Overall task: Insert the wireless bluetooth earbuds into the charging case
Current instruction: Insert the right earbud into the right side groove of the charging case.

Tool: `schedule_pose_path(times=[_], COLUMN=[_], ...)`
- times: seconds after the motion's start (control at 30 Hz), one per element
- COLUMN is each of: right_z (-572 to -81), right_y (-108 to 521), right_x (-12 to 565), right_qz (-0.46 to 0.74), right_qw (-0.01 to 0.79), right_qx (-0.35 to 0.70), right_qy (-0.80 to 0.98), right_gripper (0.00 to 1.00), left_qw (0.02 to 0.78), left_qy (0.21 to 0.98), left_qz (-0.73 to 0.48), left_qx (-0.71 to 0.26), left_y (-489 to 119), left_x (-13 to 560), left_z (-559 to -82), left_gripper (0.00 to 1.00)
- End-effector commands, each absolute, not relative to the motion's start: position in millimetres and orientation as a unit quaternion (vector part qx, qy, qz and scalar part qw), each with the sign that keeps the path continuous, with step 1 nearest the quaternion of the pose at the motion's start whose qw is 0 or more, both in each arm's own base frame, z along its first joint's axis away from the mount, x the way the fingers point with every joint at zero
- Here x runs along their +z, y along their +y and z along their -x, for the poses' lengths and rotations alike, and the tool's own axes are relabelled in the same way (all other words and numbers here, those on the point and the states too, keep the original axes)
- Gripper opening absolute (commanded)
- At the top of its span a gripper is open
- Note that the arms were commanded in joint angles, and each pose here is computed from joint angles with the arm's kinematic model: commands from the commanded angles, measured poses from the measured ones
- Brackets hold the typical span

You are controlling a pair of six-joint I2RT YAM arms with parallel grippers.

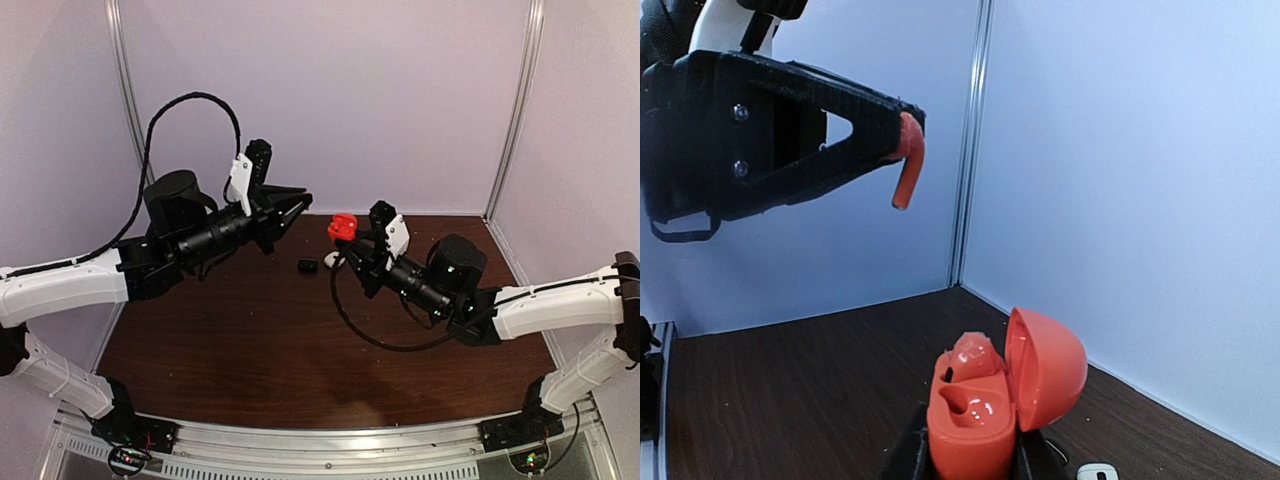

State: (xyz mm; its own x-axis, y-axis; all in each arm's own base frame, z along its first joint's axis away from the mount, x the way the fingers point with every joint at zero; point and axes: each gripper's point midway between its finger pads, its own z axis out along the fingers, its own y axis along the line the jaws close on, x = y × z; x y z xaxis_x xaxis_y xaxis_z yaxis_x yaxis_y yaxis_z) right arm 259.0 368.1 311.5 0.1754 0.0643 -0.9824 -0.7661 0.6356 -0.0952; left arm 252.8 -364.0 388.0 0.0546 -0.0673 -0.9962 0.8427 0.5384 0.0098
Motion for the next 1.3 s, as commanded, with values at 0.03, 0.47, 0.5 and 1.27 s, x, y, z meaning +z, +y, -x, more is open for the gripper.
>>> schedule_pose_path(times=[0.03,0.47,0.5,1.27], right_z=[-269,-263,-262,-250], right_y=[366,382,382,391], right_x=[333,342,344,349], right_qz=[0.26,0.246,0.245,0.247], right_qw=[0.727,0.724,0.725,0.719], right_qx=[0.273,0.293,0.294,0.318], right_qy=[0.573,0.574,0.573,0.566], right_gripper=[0.0,0.0,0.0,0.0], left_qw=[0.667,0.652,0.651,0.654], left_qy=[0.524,0.509,0.51,0.531], left_qz=[-0.351,-0.379,-0.38,-0.374], left_qx=[-0.397,-0.414,-0.414,-0.389], left_y=[-382,-399,-400,-401], left_x=[407,394,393,382], left_z=[-231,-223,-223,-235], left_gripper=[0.12,0.12,0.12,0.12])
